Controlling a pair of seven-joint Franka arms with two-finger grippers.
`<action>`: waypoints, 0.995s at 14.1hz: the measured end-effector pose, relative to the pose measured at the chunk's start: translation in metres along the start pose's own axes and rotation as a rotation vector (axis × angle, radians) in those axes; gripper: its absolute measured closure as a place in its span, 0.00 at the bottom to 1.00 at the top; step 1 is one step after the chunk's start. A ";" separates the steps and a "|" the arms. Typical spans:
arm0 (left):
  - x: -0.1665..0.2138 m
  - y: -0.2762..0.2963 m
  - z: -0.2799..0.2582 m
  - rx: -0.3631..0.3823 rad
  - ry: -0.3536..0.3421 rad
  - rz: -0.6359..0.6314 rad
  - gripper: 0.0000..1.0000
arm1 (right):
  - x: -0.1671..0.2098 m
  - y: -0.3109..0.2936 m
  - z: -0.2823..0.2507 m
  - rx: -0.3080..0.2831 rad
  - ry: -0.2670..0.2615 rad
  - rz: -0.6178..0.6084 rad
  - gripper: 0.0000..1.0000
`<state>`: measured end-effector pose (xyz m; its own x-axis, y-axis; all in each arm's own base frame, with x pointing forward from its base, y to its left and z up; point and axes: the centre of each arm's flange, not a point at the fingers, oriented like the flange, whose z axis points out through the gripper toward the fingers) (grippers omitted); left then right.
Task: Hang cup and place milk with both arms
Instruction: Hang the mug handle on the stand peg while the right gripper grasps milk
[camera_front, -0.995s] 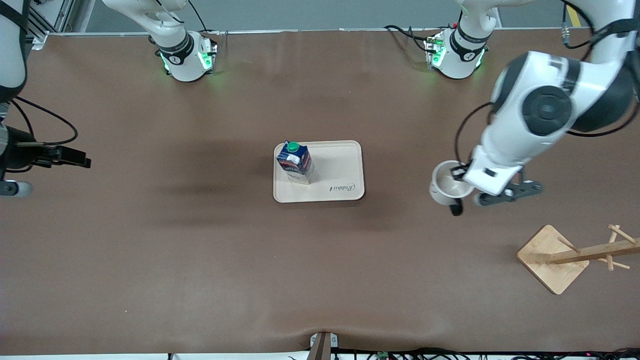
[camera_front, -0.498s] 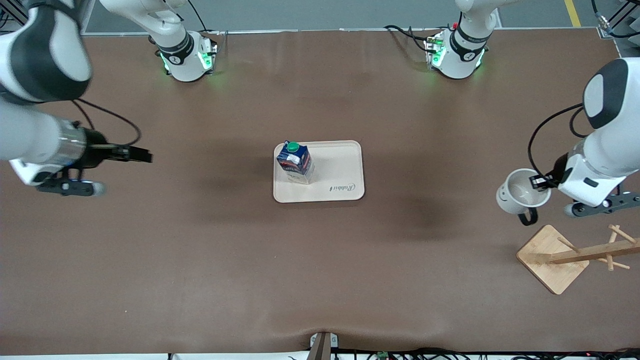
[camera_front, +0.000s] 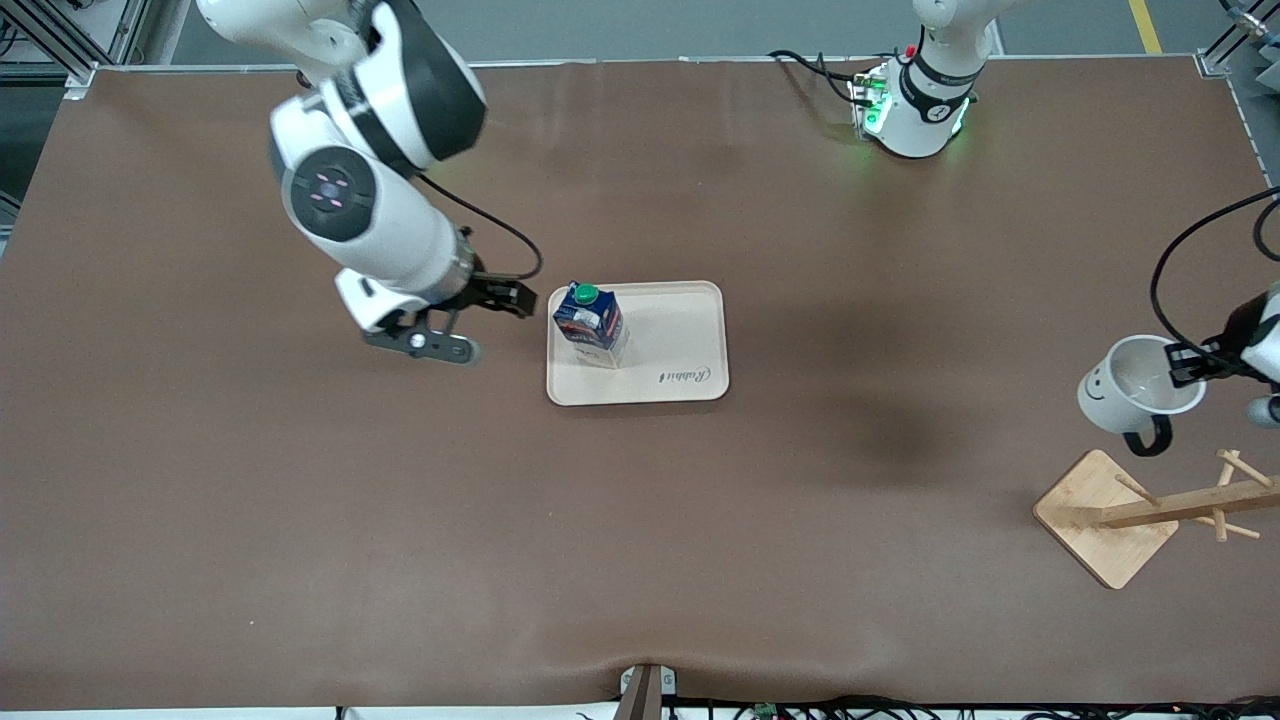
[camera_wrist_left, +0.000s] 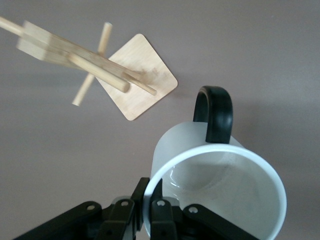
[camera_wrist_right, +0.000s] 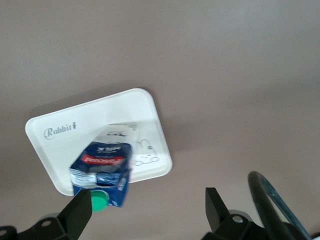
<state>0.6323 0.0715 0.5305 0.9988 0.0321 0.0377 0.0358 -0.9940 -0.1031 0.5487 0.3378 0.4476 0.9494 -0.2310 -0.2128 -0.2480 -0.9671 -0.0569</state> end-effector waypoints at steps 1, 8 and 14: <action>0.001 -0.008 -0.001 -0.017 0.010 -0.001 0.93 | 0.001 -0.011 0.016 0.010 -0.002 0.016 0.00; 0.009 -0.064 0.028 -0.066 0.046 0.055 0.93 | -0.020 -0.059 0.071 0.003 0.009 0.099 0.00; 0.011 -0.084 0.030 -0.116 0.088 0.101 0.93 | -0.030 -0.063 0.118 -0.053 -0.025 0.113 0.00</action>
<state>0.6414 0.1584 0.5097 0.9901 -0.0729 0.1200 -0.0739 -0.9973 0.0042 0.5127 0.4185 0.3423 0.9110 -0.3363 -0.2387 -0.3416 -0.9396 0.0203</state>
